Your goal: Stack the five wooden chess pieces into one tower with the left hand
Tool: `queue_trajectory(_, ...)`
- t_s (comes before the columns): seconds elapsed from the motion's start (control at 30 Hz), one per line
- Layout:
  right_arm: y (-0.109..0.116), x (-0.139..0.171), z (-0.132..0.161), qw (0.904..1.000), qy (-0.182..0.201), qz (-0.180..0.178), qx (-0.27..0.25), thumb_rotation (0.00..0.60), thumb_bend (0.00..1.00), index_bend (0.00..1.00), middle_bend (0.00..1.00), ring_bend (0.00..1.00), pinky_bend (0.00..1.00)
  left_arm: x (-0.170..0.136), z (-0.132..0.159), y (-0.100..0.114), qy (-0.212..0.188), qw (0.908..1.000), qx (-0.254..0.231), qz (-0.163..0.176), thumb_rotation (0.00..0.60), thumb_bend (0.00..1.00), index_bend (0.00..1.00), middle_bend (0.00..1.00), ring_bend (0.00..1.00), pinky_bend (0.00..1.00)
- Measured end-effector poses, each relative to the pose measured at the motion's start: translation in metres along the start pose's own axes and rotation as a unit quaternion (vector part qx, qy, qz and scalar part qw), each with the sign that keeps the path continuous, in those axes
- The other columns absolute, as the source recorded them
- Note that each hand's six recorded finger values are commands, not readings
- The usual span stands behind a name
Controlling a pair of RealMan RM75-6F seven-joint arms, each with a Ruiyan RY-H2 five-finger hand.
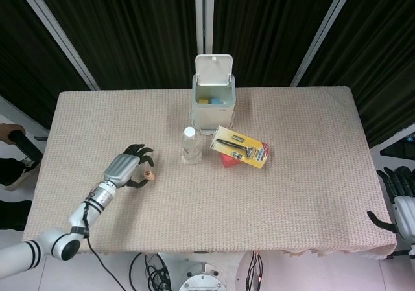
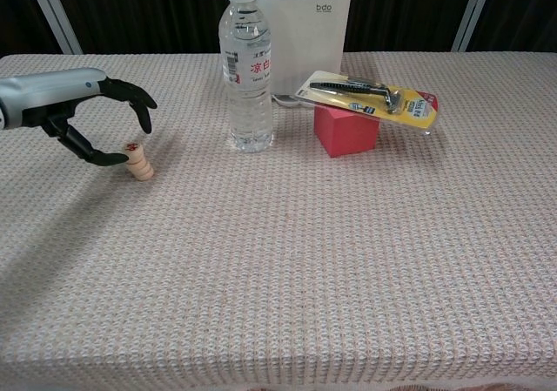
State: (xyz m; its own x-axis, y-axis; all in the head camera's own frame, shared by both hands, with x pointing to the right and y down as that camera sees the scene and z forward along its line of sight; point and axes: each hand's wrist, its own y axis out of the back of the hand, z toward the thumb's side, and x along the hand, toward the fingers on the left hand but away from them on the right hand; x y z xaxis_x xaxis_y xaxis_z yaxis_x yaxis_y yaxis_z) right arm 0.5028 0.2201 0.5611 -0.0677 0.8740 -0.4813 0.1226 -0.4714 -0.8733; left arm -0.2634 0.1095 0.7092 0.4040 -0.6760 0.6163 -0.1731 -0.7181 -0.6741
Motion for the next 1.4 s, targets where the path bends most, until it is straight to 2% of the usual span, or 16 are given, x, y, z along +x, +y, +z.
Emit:
queue_trajectory(0.27,-0.002,-0.001,0.003,1.0,0.004,0.003,0.0,0.6,0.18,0.0,0.0,0.0,0.0,-0.021,-0.016,0.004,0.027,0.9995,-0.009,-0.017,0.6,0.28,0.26,0.08,0.0,0.0)
queue_trajectory(0.67,-0.002,0.001,0.001,1.0,0.0,0.002,0.0,0.6,0.18,0.0,0.0,0.0,0.0,-0.016,-0.015,-0.011,0.03,0.9978,-0.019,-0.057,0.6,0.31,0.24,0.05,0.0,0.0)
queue_trajectory(1.1,-0.003,-0.002,0.0,1.0,0.0,0.005,0.0,0.6,0.18,0.0,0.0,0.0,0.0,-0.013,-0.018,-0.014,0.036,0.9976,-0.018,-0.057,0.6,0.31,0.31,0.05,0.0,0.0)
queue_trajectory(1.4,-0.004,-0.002,0.001,1.0,0.0,0.006,0.002,0.6,0.18,0.0,0.0,0.0,0.0,-0.015,-0.018,-0.013,0.032,0.9979,-0.019,-0.052,0.6,0.31,0.32,0.05,0.0,0.0)
